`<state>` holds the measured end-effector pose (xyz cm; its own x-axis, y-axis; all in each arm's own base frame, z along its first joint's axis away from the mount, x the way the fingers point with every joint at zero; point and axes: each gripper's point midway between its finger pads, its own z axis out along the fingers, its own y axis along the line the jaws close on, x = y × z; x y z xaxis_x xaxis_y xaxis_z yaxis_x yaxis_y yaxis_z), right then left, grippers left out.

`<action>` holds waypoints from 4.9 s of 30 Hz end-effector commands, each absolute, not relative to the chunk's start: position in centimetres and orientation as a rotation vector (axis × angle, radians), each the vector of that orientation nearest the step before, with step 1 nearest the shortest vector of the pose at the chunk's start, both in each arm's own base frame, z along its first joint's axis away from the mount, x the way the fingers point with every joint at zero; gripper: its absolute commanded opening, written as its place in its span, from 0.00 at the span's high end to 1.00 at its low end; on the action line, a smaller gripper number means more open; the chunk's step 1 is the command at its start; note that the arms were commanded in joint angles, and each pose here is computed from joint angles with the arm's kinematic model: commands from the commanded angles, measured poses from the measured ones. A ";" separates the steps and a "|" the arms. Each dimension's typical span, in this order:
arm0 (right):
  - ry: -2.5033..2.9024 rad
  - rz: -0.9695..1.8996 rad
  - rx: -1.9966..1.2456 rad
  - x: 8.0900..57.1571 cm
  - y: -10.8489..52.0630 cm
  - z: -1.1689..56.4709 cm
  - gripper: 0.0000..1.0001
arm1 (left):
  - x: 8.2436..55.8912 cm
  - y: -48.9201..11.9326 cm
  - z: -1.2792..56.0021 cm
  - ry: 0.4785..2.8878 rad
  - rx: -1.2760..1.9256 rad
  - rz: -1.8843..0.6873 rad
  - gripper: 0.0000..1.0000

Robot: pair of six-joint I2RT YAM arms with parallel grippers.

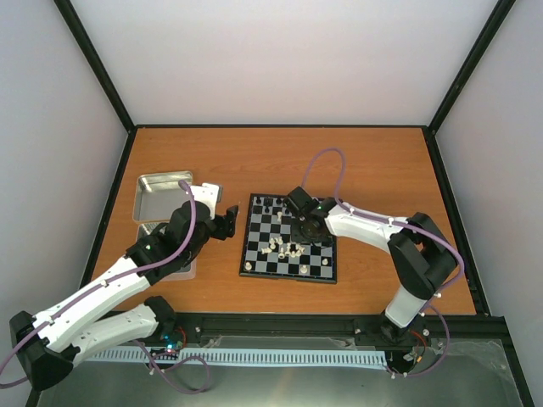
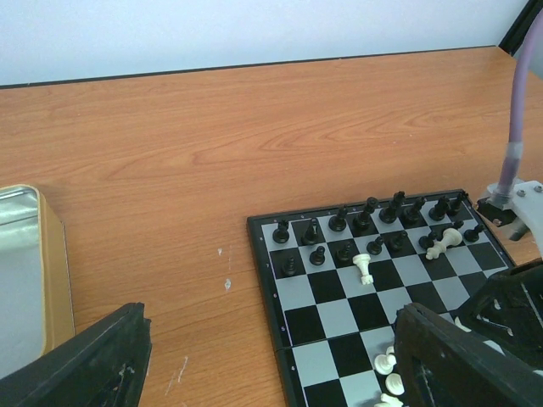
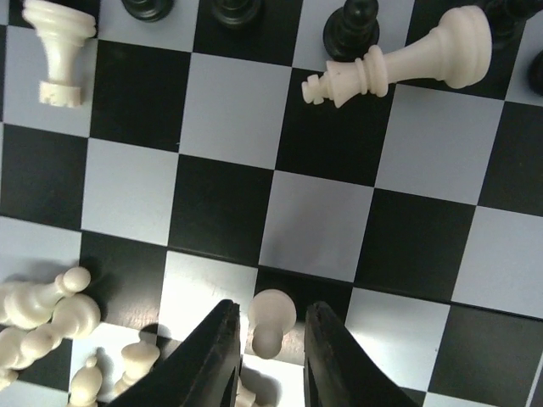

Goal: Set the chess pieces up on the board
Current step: Pick up the chess piece from the chessboard, then place the chess piece on the chessboard, then pick up the chess piece from the chessboard, then place the chess piece on the chessboard, then move the chess piece to the chessboard.

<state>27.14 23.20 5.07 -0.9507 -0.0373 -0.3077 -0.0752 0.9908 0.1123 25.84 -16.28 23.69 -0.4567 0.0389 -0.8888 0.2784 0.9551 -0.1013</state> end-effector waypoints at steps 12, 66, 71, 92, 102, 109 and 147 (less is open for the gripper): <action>2.747 0.168 -0.078 28.1 23.1 6.6 0.97 | 25.9 -17.3 24.2 2.017 0.260 -0.333 0.18; 2.851 0.293 -0.265 22.9 25.3 7.4 0.78 | 25.7 -15.4 25.7 1.957 0.159 -0.314 0.14; 2.868 0.270 -0.269 22.7 25.5 6.6 0.84 | 25.6 -15.2 25.8 1.952 0.152 -0.319 0.14; 2.887 0.218 -0.257 22.7 25.1 5.2 0.97 | 25.7 -15.5 25.5 1.965 0.165 -0.315 0.13; 2.910 0.224 -0.220 20.9 23.4 6.2 0.97 | 25.8 -15.6 25.4 1.968 0.169 -0.314 0.13; 2.933 0.218 -0.213 20.2 22.8 5.3 0.97 | 25.8 -15.6 25.4 1.967 0.170 -0.316 0.13; 2.840 0.360 -0.322 22.8 27.6 7.8 0.77 | 25.4 -13.9 26.7 1.916 0.093 -0.294 0.13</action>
<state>22.53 26.09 8.06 -0.9481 -0.1591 -0.2753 -0.2175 0.9561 0.1964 25.23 -14.56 25.94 -0.3847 -0.0375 -0.9223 0.2401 0.9607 -0.1392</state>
